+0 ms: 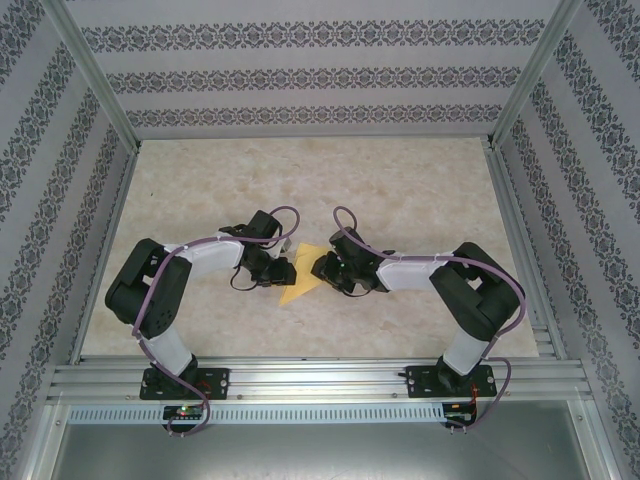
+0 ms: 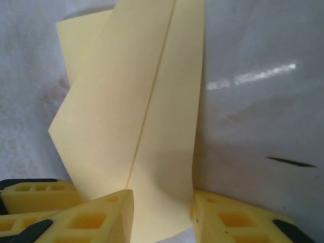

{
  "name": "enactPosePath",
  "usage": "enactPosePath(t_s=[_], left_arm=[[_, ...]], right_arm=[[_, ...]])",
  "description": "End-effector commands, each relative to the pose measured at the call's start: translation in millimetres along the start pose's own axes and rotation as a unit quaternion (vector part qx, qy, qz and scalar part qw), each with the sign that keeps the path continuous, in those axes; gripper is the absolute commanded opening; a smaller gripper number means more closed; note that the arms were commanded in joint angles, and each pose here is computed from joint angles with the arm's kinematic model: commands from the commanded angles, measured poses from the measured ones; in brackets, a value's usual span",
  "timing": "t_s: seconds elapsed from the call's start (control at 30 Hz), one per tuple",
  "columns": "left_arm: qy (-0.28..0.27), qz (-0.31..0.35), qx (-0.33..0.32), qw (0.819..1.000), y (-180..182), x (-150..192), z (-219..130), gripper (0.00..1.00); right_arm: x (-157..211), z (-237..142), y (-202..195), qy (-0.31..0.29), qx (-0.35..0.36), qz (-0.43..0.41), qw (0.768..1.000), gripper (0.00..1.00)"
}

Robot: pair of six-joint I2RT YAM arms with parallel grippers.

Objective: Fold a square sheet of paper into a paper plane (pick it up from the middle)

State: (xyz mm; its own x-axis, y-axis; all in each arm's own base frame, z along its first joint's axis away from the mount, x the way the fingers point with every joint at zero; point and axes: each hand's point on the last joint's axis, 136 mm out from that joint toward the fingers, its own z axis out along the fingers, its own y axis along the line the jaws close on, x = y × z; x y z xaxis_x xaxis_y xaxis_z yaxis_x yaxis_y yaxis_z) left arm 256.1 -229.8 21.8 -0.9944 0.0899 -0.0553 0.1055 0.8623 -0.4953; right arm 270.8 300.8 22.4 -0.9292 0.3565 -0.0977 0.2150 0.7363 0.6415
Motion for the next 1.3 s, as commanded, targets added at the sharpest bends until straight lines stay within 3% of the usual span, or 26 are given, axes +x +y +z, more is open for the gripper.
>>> enactPosePath(t_s=[0.0, 0.57, 0.9, 1.0, 1.17, 1.27], left_arm=[[0.013, -0.002, 0.016, 1.000, -6.5, 4.7, 8.2, 0.30], [0.012, -0.008, 0.018, 1.000, -6.4, 6.5, 6.9, 0.30], [-0.009, -0.018, 0.013, 1.000, -6.4, 2.7, 0.6, 0.30], [-0.022, -0.019, 0.016, 0.999, -9.6, 0.7, -6.0, 0.30], [-0.071, -0.016, 0.004, 0.997, -12.4, -6.6, -30.6, 0.33], [-0.125, -0.021, -0.010, 0.992, -12.0, -10.4, -57.0, 0.36]], right_arm=[[-2.3, 5.7, 19.3, -0.006, -0.046, -0.012, 0.999, 0.37], [-12.9, 17.7, 46.5, -0.004, -0.096, -0.061, 0.994, 0.46], [-8.9, 25.9, 42.5, -0.011, -0.112, -0.074, 0.991, 0.29], [-10.7, 27.1, 41.4, -0.014, -0.110, -0.083, 0.990, 0.19], [-17.1, 8.4, 58.1, -0.023, -0.123, -0.113, 0.986, 0.10], [-25.3, -14.7, 55.0, -0.027, -0.072, -0.142, 0.987, 0.08]])
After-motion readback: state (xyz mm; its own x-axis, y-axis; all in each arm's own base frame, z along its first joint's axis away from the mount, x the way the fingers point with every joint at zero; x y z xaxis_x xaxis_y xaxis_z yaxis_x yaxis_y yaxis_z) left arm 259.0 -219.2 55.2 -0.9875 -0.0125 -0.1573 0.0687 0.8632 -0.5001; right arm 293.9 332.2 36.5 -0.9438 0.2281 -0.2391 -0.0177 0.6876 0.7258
